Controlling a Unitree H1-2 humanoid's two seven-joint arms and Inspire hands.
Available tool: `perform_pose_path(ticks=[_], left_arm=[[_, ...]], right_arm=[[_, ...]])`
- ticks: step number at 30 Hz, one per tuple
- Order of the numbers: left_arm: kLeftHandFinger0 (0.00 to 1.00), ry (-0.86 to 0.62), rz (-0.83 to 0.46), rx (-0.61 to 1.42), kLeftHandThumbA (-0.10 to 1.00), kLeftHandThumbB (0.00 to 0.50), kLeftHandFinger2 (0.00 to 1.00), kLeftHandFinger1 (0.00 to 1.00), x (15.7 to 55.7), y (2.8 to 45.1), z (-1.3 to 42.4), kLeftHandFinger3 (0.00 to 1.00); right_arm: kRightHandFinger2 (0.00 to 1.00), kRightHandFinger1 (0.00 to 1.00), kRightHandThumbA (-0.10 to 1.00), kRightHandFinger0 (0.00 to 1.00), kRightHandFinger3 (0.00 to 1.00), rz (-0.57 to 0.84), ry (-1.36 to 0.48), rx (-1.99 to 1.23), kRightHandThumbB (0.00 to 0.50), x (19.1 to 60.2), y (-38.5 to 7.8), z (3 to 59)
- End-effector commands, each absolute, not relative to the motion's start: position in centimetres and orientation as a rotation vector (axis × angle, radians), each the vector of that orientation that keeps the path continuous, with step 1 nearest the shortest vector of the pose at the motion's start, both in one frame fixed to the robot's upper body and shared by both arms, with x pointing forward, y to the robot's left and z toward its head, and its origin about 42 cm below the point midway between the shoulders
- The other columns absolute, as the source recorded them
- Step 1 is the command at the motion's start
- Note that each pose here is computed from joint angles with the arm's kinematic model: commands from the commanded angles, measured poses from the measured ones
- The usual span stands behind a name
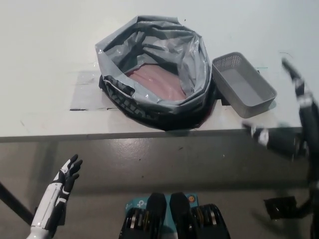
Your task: Use the right hand to pick up a small rectangular container and put it into a plastic bag and lift the bag
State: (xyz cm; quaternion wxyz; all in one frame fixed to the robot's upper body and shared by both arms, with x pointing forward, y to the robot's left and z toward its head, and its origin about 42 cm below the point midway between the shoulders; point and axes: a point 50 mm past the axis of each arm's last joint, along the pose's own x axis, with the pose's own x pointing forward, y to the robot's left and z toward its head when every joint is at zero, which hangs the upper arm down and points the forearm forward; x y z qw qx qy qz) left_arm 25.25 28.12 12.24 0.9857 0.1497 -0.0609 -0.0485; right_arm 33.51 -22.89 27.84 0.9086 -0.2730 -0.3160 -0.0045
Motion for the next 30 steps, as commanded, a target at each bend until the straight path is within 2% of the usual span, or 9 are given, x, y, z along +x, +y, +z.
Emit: perform_pose_path(ticks=[1,2,7,8,15,21,30], left_arm=[[1.00,-0.207,-0.120,0.316,1.00,0.123,1.00,1.00,24.5,28.0,13.6,1.00],[1.00,-0.206,-0.122,0.324,1.00,0.123,1.00,1.00,24.5,28.0,13.7,1.00],[1.00,-0.202,-0.117,0.314,1.00,0.135,1.00,1.00,24.5,28.2,13.7,1.00],[1.00,-0.203,-0.118,0.314,1.00,0.124,1.00,1.00,24.5,28.2,13.7,1.00],[1.00,-0.216,-0.116,0.317,1.00,0.104,1.00,1.00,24.4,28.2,13.6,1.00],[1.00,-0.215,-0.114,0.318,1.00,0.100,1.00,1.00,24.6,28.5,13.8,1.00],[1.00,-0.213,-0.107,0.330,1.00,0.091,1.00,1.00,24.4,28.8,13.5,1.00]], right_arm=[[1.00,1.00,1.00,1.00,1.00,-0.017,-0.489,-0.810,0.351,39.9,-23.6,35.4],[1.00,1.00,1.00,1.00,1.00,-0.006,-0.467,-0.846,0.354,40.8,-23.5,36.3],[1.00,1.00,1.00,1.00,1.00,0.013,-0.330,-0.995,0.428,45.3,-22.4,39.1],[1.00,1.00,1.00,1.00,1.00,0.010,-0.279,-1.023,0.449,47.0,-21.7,39.1],[1.00,1.00,1.00,1.00,1.00,0.036,-0.063,-1.014,0.496,53.1,-19.5,37.2],[1.00,1.00,1.00,1.00,1.00,0.057,0.055,-0.993,0.500,55.4,-18.5,35.4],[1.00,1.00,0.99,1.00,1.00,0.088,0.144,-0.933,0.500,56.0,-17.9,32.7]])
